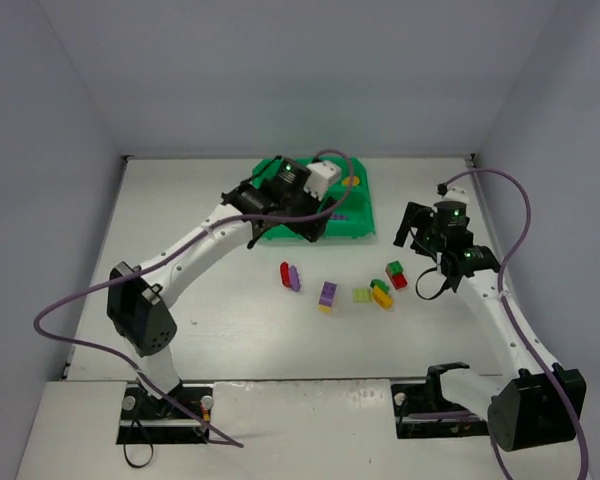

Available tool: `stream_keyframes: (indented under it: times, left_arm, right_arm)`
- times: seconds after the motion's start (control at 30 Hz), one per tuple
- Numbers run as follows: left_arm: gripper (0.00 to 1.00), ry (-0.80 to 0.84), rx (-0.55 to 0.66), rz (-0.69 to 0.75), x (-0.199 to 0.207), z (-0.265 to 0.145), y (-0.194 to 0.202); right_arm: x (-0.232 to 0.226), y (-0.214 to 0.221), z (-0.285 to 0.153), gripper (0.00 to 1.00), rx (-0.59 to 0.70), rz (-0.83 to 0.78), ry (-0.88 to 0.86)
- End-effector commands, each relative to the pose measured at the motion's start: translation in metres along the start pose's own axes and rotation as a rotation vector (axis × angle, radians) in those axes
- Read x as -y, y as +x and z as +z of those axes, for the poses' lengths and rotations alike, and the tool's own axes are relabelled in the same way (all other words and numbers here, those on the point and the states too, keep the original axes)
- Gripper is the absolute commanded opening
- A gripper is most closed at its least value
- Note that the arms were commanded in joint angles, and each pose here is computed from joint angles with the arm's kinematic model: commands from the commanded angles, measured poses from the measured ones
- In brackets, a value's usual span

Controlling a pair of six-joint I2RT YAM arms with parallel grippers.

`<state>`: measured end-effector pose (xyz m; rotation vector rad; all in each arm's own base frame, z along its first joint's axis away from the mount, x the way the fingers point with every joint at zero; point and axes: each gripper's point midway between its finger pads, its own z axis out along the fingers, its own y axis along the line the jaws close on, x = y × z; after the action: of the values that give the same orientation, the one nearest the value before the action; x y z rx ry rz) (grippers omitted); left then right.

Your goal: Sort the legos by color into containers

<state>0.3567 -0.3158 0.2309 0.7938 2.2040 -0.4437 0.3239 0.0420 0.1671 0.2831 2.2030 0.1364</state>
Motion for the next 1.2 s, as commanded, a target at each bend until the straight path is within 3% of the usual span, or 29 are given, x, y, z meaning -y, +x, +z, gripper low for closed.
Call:
stream_keyframes:
  times: [0.0,0.07,0.23,0.4,0.67,1.0,1.17]
  left_arm:
    - [0.6,0.096,0.018,0.039,0.045,-0.015,0.004]
    - [0.6,0.169,-0.045,0.088,0.093,-0.003,0.032]
    - [0.6,0.23,-0.066,0.139,0.129,0.011,0.044]
    - [0.6,0.312,-0.114,0.29,0.166,0.044,0.055]
    - [0.64,0.356,-0.208,0.403,0.174,0.097,0.084]
    - [0.64,0.339,-0.261,0.404,0.172,0.13,0.109]
    - [0.47,0.297,-0.235,0.379,0.166,0.137,0.112]
  right_arm:
    - [0.016,-0.016,-0.005,0.86,0.055,0.082,0.038]
    - [0.03,-0.014,-0.003,0.86,0.051,0.142,0.064]
    - [0.039,-0.013,-0.003,0.87,0.046,0.171,0.085]
    - [0.046,-0.018,-0.004,0.87,0.053,0.192,0.098]
    - [0.049,-0.026,-0.015,0.87,0.083,0.179,0.101]
    - [0.051,-0.022,-0.02,0.88,0.08,0.184,0.086]
    - [0.051,-0.02,-0.019,0.88,0.072,0.184,0.083]
